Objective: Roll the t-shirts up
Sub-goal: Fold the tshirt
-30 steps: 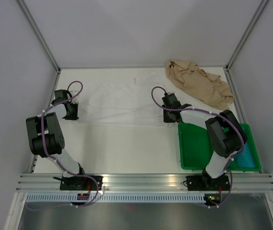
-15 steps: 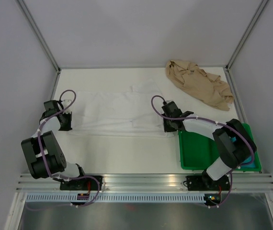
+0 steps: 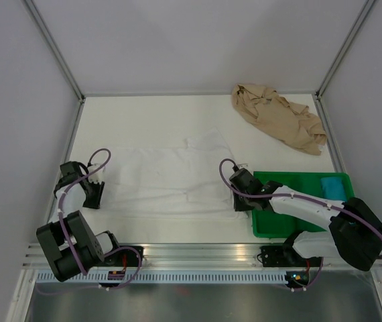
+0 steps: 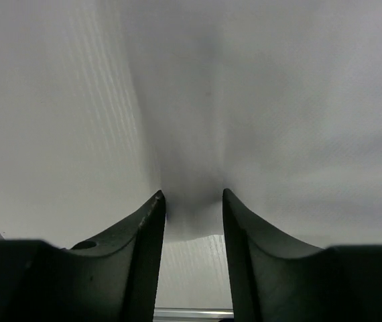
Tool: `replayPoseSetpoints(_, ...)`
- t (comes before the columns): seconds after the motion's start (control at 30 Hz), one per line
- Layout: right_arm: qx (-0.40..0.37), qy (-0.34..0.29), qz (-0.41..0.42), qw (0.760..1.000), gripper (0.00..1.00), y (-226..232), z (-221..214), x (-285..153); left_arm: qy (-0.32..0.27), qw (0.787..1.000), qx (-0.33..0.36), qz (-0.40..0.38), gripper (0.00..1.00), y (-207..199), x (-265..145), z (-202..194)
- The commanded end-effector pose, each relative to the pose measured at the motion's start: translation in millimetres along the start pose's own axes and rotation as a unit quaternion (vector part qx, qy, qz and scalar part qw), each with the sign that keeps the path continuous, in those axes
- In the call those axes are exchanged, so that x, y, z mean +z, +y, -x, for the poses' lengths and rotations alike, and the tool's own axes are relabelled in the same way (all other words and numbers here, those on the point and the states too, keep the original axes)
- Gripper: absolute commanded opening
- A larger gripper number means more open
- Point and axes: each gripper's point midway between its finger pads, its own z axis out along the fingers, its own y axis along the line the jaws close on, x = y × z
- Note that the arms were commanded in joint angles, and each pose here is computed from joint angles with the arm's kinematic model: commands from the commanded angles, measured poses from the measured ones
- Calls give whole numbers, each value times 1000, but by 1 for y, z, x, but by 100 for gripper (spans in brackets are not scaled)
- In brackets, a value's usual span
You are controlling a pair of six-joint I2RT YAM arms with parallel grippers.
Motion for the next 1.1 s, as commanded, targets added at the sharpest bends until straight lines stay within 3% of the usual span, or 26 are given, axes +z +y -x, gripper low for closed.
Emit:
replayPoseSetpoints(0.0, 16, -4, -2, 1000, 31, 0, -2, -10, 21, 998, 56, -35, 48, -12, -8, -17)
replayPoseSetpoints(0.03, 16, -16, 3, 1000, 36, 3, 4, -16, 19, 997, 60, -35, 54, -11, -11, -14)
replayPoseSetpoints(0.2, 5, -72, 11, 997, 41, 15, 47, -46, -50, 997, 48, -16, 51, 7, -40, 35)
replayPoseSetpoints(0.33, -10, -102, 27, 994, 45, 28, 70, -45, -159, 980, 63, -104, 48, -23, -60, 82)
replayPoseSetpoints(0.43, -31, -90, 31, 995, 46, 39, 78, -29, -189, 974, 62, -107, 59, -20, -55, 102)
replayPoseSetpoints(0.67, -17, -77, 46, 996, 39, 36, 98, 4, -137, 989, 15, -56, 63, 18, -11, 112)
replayPoseSetpoints(0.87, -11, -77, 65, 995, 40, 33, 97, 11, -155, 982, 16, -104, 63, 4, -4, 123)
replayPoseSetpoints(1.07, -8, -67, 75, 995, 41, 31, 91, 22, -116, 985, 23, -126, 63, -6, 14, 101)
